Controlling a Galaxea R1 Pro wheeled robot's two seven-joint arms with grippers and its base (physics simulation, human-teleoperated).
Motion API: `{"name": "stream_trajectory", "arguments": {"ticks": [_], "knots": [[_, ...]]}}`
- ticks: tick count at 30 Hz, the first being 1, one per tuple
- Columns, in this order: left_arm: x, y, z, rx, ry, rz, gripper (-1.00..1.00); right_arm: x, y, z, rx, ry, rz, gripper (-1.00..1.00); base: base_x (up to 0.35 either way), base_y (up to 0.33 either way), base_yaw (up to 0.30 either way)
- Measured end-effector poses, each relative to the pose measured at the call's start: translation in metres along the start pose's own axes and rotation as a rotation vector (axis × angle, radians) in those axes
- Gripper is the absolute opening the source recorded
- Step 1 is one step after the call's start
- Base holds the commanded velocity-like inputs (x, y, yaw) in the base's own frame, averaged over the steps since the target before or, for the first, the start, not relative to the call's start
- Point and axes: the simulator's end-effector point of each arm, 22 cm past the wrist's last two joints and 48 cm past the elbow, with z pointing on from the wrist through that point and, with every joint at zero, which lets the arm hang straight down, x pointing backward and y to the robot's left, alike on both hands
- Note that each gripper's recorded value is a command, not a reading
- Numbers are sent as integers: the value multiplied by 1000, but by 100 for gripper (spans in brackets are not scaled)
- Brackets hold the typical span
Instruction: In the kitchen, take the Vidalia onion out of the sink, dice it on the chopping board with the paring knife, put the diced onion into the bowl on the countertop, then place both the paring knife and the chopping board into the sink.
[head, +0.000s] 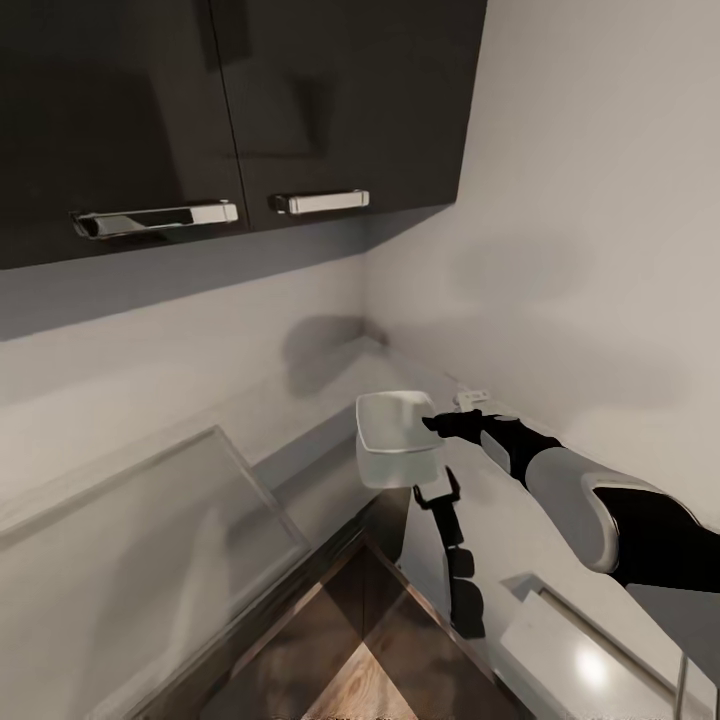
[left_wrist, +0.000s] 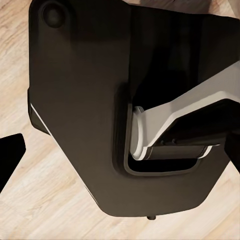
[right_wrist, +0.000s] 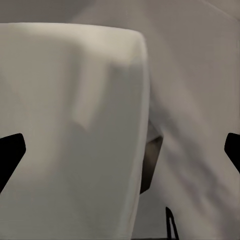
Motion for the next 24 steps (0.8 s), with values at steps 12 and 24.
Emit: {"name": "stream_trajectory", "arguments": {"ticks": [12,24], "knots": [[7,0,-3,-2,20,-4,100,12,-1,8,-2,18,5,100,0,0,0],[12,0,-6,-4,37,-7,100,25,-1,15,-4,37,9,100,0,0,0]]}}
